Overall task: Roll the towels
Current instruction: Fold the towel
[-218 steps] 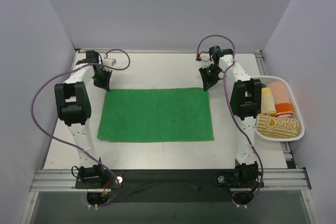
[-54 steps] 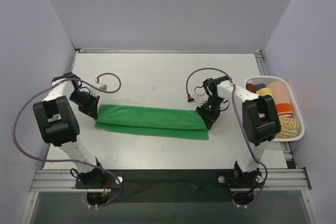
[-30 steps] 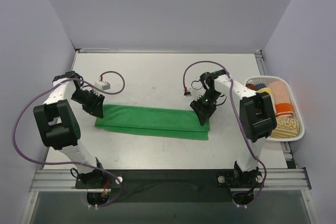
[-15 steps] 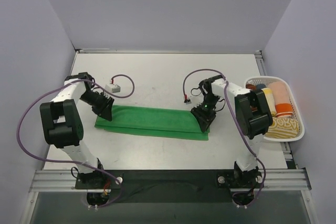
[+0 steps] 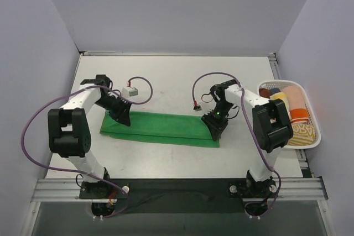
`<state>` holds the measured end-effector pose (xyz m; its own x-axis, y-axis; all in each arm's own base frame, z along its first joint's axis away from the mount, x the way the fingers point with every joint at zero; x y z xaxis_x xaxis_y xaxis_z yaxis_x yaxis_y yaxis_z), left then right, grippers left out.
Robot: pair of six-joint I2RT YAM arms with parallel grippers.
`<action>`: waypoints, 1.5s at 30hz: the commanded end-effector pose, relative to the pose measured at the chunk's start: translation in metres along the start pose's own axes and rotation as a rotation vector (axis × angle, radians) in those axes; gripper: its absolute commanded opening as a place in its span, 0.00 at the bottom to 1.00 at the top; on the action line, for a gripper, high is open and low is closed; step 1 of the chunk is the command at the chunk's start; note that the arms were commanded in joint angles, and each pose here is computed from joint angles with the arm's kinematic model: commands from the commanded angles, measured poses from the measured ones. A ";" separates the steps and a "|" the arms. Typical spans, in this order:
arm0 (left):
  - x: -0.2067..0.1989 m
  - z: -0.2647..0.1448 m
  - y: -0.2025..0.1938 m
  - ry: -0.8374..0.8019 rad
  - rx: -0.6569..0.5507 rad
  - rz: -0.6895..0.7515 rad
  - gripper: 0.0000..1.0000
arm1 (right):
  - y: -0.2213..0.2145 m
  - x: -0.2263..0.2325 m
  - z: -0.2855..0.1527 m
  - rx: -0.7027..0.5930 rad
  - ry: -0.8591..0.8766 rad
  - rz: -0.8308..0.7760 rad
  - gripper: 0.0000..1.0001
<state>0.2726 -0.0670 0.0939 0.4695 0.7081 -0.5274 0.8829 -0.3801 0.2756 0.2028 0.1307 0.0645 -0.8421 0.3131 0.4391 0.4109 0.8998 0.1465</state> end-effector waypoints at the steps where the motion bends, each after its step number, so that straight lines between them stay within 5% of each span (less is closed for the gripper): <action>1: -0.026 0.016 0.026 -0.034 -0.079 0.071 0.37 | 0.021 -0.006 -0.029 -0.121 -0.043 0.083 0.19; 15: -0.059 0.091 0.054 0.226 -0.052 0.313 0.29 | 0.028 -0.058 0.005 -0.051 -0.208 0.291 0.01; 25: -0.078 0.115 0.035 0.231 0.004 0.442 0.29 | 0.018 -0.058 0.019 0.007 -0.193 0.329 0.00; 36: -0.083 0.108 -0.028 0.132 0.145 0.539 0.27 | 0.014 -0.058 0.019 0.032 -0.199 0.339 0.01; 45: -0.099 0.086 -0.024 0.123 0.055 0.556 0.31 | 0.011 -0.042 0.015 0.014 -0.144 0.277 0.04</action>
<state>0.2057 -0.1735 0.0552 0.8595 0.4707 -0.1994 0.5101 -0.7639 0.3953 0.2608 0.1414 0.0270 -0.7265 0.6187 0.2990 0.6650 0.7426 0.0795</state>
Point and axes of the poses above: each gripper's point midway between its finger pads, its own z axis out along the fingers, its own x axis along the line the jaws close on, y = z × x, the point moved 2 cm from there along -z, back along the fingers, and after that the axes turned 15 degrees about -z, right-handed, at the moved point
